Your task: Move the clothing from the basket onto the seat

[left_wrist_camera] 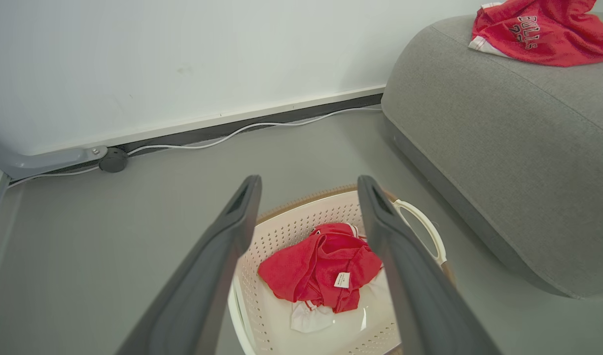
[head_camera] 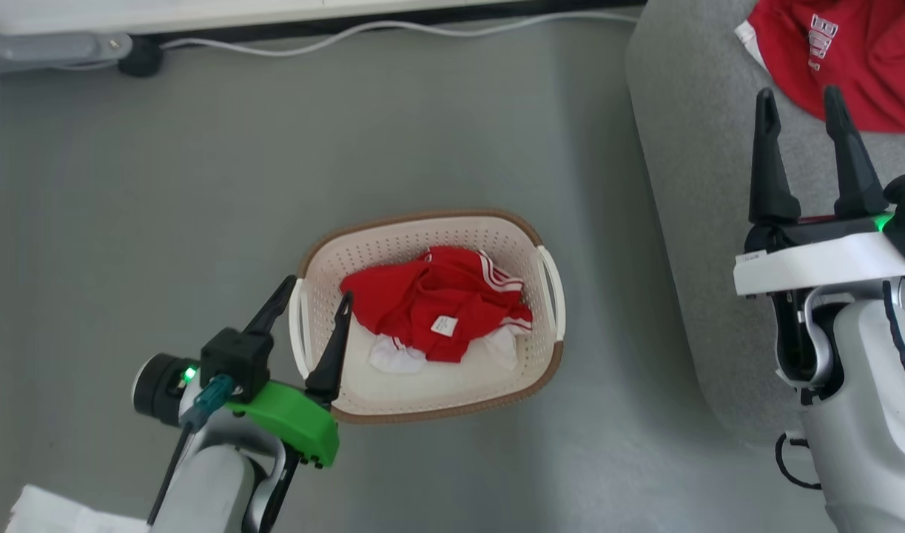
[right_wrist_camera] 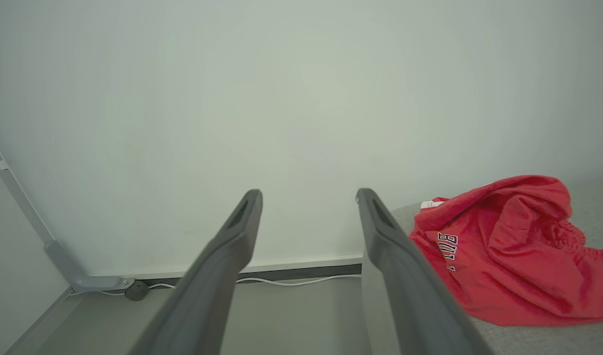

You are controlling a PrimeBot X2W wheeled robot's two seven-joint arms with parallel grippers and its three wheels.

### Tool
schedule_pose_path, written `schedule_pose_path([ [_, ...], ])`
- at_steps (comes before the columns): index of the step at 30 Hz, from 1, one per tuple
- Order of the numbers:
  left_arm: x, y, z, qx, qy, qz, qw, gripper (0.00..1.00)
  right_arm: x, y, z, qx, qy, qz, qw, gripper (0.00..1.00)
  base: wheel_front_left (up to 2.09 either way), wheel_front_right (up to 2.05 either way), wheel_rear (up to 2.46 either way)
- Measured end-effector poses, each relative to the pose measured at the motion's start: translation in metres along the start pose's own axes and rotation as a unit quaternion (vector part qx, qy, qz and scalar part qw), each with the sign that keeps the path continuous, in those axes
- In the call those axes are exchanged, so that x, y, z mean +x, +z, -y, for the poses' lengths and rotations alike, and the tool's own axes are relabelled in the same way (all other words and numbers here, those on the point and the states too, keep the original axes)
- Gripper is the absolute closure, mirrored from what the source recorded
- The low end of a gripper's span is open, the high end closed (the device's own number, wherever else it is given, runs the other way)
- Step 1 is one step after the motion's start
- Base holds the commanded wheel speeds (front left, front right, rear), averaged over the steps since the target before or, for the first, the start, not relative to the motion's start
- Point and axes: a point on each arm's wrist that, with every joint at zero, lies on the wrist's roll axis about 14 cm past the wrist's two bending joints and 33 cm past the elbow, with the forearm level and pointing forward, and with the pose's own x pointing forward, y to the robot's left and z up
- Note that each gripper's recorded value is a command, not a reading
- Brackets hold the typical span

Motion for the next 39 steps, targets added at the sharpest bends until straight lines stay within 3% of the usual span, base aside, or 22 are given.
schedule_pose_path([
  [14,0.057,-0.072,0.020,0.017,-0.071,-0.097,0.993,0.00,0.036,-0.033,0.018,-0.007,-0.018,-0.014,1.000,0.00,0.00,0.00,0.00],
  [29,0.101,-0.154,0.022,0.064,-0.137,-0.185,0.971,0.00,0.074,-0.076,0.021,0.001,-0.018,-0.021,1.000,0.00,0.00,0.00,0.00],
  [39,0.130,-0.201,0.014,0.066,-0.157,-0.214,0.962,0.00,0.094,-0.110,0.027,-0.005,-0.017,-0.027,0.999,0.00,0.00,0.00,0.00],
])
